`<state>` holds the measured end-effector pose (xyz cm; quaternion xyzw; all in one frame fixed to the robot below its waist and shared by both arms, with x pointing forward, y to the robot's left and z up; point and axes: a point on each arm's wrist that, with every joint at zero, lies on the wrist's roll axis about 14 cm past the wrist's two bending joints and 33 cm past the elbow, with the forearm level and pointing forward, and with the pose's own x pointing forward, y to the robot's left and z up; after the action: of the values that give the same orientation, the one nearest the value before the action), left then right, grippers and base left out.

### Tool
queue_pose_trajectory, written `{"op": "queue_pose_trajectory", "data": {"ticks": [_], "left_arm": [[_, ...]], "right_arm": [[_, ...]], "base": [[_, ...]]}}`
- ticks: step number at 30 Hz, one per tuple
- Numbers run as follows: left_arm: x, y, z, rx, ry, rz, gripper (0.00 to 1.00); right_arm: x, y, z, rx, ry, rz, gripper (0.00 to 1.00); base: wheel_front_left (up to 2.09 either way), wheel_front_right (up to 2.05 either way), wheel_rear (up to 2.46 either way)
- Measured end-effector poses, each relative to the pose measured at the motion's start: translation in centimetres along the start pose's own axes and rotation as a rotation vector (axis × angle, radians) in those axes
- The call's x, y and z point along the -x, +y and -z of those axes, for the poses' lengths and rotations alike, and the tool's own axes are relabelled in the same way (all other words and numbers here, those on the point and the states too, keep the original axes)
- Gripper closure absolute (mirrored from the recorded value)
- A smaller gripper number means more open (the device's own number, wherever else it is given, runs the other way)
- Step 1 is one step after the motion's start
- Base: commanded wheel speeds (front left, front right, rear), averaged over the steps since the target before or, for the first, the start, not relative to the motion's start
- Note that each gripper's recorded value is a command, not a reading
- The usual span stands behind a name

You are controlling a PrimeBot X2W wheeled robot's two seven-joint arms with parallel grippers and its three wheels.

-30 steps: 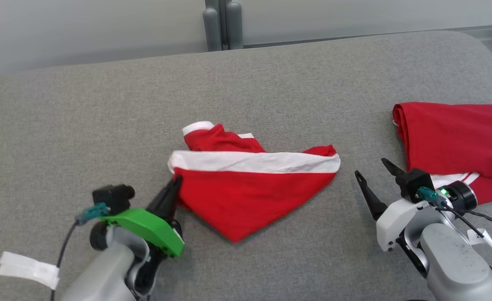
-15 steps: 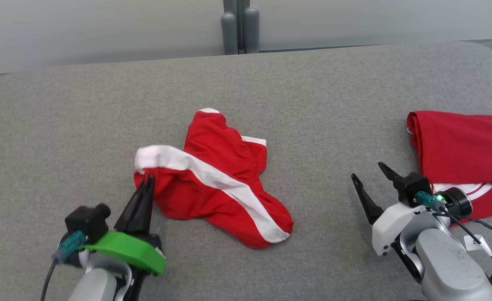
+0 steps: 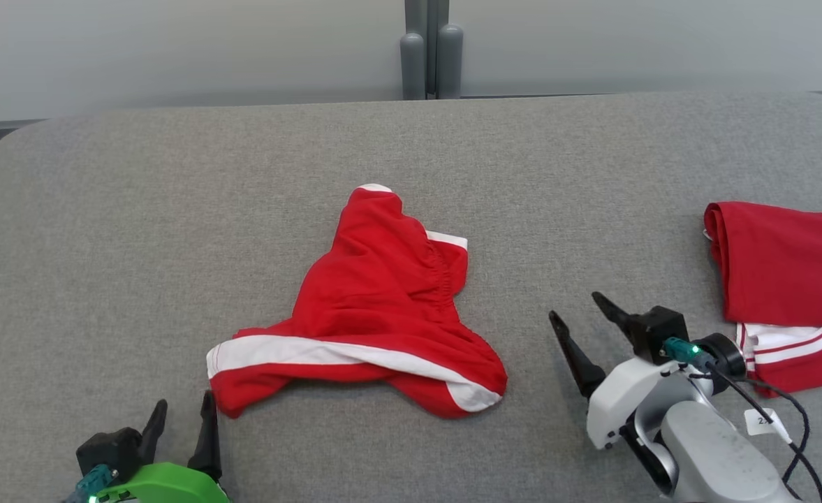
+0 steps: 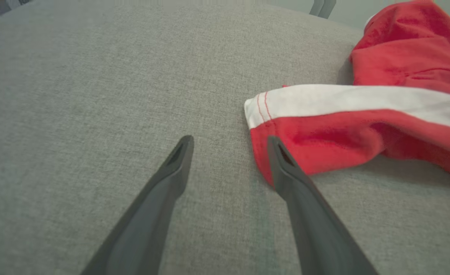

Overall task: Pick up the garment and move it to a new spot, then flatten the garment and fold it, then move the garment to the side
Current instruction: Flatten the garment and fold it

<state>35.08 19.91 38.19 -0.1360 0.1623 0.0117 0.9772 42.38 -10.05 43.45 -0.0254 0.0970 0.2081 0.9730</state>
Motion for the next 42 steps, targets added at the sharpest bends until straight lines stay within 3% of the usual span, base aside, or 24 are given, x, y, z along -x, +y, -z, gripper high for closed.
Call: {"op": "queue_pose_trajectory", "data": {"ticks": [11,23,24,25,39,40,41,42], "left_arm": [[0.7,-1.3,-3.2,-0.024,-0.125,0.01,0.0],[1.8,-1.1,-3.9,-0.01,-0.162,-0.007,0.0],[1.8,-1.2,-4.0,-0.009,-0.165,-0.005,0.0],[1.7,-1.6,-4.2,-0.009,-0.173,0.005,0.0],[1.4,-3.6,-4.3,-0.012,-0.173,0.064,0.0],[1.4,-3.7,-4.1,-0.01,-0.168,0.069,0.0],[1.4,-4.0,-3.9,-0.011,-0.162,0.075,0.0],[1.5,-4.1,-3.8,-0.01,-0.159,0.078,0.0]], "right_arm": [[-1.6,6.7,1.8,-0.205,0.071,-0.158,0.0],[-2.1,10.6,3.2,-0.237,0.154,-0.312,0.0],[-1.9,10.8,3.4,-0.235,0.163,-0.322,0.55],[-1.8,11.2,3.7,-0.225,0.177,-0.34,1.0],[-5.4,-1.1,-1.0,-0.047,0.068,-0.076,1.0],[-5.5,-1.3,-0.9,-0.037,0.072,-0.068,0.95],[-5.6,-1.3,-0.9,-0.054,0.069,-0.055,0.52],[-5.8,-1.1,-1.1,-0.068,0.059,-0.05,0.0]], "base": [[0.0,0.0,0.0],[0.0,0.0,0.0],[0.0,0.0,0.0],[0.0,0.0,0.0],[0.0,0.0,0.0],[0.0,0.0,0.0],[0.0,0.0,0.0],[0.0,0.0,0.0]]}}
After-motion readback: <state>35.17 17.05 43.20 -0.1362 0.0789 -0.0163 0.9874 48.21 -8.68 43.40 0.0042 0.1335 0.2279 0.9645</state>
